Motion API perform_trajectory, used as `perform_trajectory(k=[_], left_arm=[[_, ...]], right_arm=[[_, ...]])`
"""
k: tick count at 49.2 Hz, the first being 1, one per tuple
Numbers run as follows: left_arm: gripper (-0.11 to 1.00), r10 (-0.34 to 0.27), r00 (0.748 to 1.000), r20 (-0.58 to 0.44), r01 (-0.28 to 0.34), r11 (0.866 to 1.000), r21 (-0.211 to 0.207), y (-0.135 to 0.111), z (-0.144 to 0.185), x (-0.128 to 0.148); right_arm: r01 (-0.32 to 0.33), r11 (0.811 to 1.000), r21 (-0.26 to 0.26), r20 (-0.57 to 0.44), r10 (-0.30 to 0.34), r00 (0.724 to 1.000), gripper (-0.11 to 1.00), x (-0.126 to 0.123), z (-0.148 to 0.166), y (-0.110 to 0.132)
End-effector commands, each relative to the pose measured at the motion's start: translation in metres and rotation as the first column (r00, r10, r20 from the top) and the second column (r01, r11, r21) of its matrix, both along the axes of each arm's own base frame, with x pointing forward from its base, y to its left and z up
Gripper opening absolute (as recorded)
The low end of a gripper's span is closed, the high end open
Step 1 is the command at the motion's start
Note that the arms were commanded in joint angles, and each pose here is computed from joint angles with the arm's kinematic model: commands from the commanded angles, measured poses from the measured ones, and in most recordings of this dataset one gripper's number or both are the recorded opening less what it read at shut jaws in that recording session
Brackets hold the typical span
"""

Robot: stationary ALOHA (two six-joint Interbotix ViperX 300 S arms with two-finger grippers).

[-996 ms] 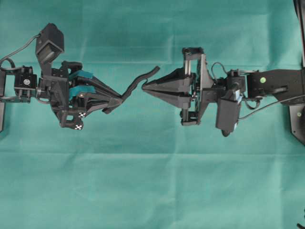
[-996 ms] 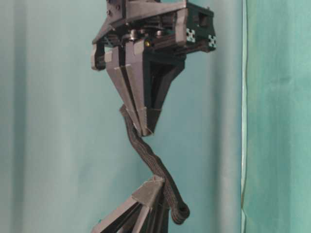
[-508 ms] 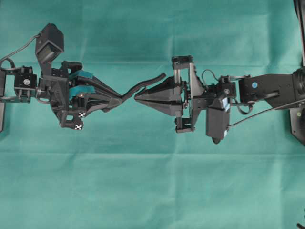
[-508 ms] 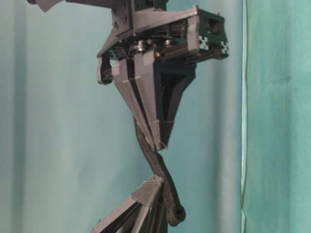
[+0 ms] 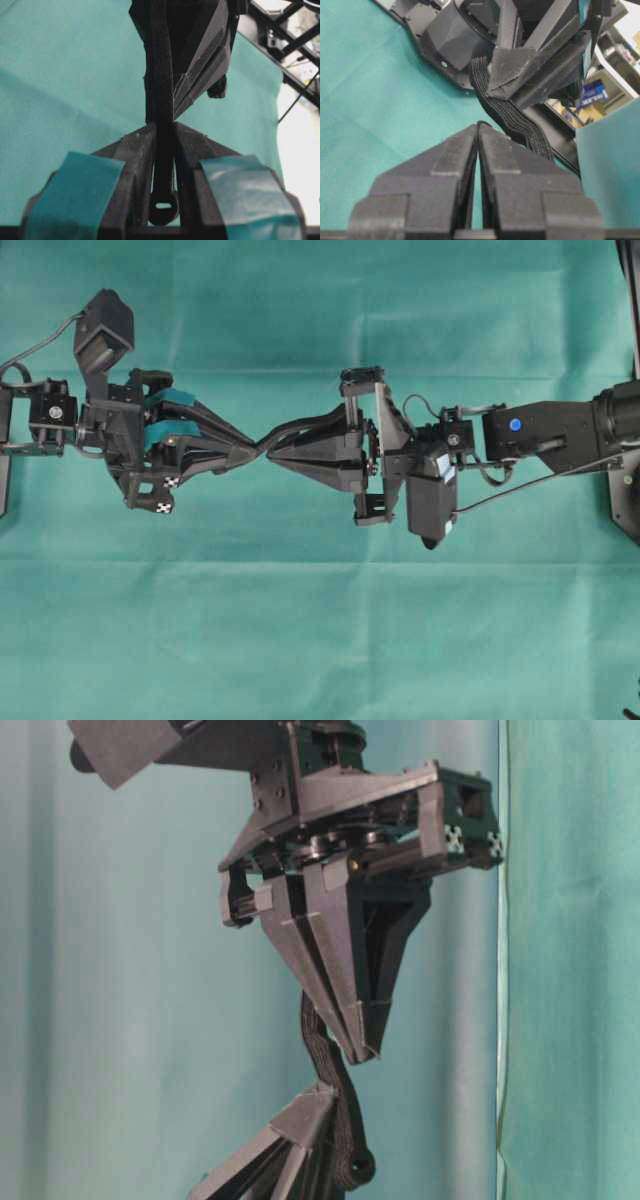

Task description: Peel off the Velcro with your right arm.

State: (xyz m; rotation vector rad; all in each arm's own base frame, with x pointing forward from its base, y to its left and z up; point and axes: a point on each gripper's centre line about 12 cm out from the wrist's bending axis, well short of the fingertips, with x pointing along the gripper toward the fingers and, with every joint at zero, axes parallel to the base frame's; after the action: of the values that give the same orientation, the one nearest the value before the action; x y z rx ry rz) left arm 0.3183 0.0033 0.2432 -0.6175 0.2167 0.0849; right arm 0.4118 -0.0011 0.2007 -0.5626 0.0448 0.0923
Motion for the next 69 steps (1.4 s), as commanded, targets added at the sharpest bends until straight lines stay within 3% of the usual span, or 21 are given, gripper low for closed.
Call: perform_trajectory(k=[1,27,58,69], left_arm=[[0.10,0.007,0.999,0.037,-0.007,1.000,0.001,0.002,0.009,0.002],[0.10,0.007,0.999,0.040,-0.007,1.000,0.001,0.002,0.011,0.003],[0.10,0.005,0.999,0.038,-0.005,1.000,0.001,0.002,0.010,0.003],[0.10,0.005,0.999,0.035,-0.005,1.000,0.001,0.002,0.009,0.002]], right_arm=[[-0.018,1.000,-0.001,0.034,0.018,0.999,-0.10,0.006,0.012,0.007],[-0.084,0.996,-0.034,0.008,0.084,0.996,-0.10,0.015,0.009,0.027],[-0.217,0.975,0.038,-0.090,0.220,0.971,-0.10,0.013,-0.007,0.049],[-0.218,0.975,0.040,-0.105,0.221,0.970,-0.10,0.013,-0.008,0.049]])
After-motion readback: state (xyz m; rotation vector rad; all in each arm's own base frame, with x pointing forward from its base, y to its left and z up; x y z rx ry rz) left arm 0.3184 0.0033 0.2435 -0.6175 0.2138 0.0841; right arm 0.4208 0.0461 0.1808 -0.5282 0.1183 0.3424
